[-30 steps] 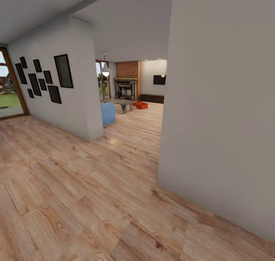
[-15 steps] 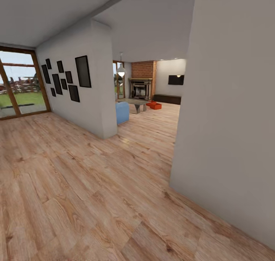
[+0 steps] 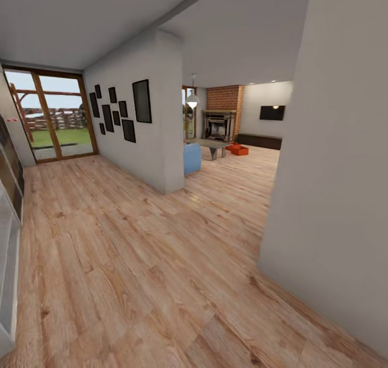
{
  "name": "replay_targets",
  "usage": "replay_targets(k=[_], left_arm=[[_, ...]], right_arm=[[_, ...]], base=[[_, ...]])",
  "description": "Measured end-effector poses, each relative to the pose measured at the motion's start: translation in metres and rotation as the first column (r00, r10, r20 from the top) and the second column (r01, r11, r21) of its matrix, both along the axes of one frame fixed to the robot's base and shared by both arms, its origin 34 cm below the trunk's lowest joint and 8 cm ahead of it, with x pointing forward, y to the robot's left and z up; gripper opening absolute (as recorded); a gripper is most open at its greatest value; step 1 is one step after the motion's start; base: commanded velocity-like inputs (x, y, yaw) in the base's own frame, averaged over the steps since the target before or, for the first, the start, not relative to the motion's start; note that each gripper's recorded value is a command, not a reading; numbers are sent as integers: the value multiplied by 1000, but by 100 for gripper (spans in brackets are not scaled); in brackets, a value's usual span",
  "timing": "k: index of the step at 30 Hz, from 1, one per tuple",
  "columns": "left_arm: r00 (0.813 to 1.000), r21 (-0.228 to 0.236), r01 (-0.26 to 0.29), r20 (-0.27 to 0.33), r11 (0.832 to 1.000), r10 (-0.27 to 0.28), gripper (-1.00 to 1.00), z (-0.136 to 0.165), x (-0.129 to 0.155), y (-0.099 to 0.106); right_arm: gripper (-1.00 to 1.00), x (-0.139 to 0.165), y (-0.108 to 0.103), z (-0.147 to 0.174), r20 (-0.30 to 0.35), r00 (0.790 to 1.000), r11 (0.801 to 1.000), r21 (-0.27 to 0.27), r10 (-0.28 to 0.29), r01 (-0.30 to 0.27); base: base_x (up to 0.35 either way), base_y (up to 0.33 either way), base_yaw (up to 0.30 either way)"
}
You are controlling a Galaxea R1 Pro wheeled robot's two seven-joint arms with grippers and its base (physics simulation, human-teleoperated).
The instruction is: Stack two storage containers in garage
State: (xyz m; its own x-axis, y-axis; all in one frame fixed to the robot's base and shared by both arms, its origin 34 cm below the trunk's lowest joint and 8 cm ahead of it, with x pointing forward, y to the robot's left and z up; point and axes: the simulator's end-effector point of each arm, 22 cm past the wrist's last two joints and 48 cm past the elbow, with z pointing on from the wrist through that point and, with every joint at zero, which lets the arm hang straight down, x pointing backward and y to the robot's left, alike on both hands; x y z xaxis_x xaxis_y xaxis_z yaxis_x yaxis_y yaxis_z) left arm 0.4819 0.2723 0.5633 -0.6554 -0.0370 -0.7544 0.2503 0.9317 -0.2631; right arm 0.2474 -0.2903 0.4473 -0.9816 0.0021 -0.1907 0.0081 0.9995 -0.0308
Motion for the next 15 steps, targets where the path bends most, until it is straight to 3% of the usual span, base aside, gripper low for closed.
replay_targets(k=[15], left_arm=[[1000, 0, 0, 1, 1000, 0, 100, 0, 0, 0]], right_arm=[[100, 0, 0, 0, 1, 1000, 1000, 1, 0, 0]], base=[[317, 0, 30]])
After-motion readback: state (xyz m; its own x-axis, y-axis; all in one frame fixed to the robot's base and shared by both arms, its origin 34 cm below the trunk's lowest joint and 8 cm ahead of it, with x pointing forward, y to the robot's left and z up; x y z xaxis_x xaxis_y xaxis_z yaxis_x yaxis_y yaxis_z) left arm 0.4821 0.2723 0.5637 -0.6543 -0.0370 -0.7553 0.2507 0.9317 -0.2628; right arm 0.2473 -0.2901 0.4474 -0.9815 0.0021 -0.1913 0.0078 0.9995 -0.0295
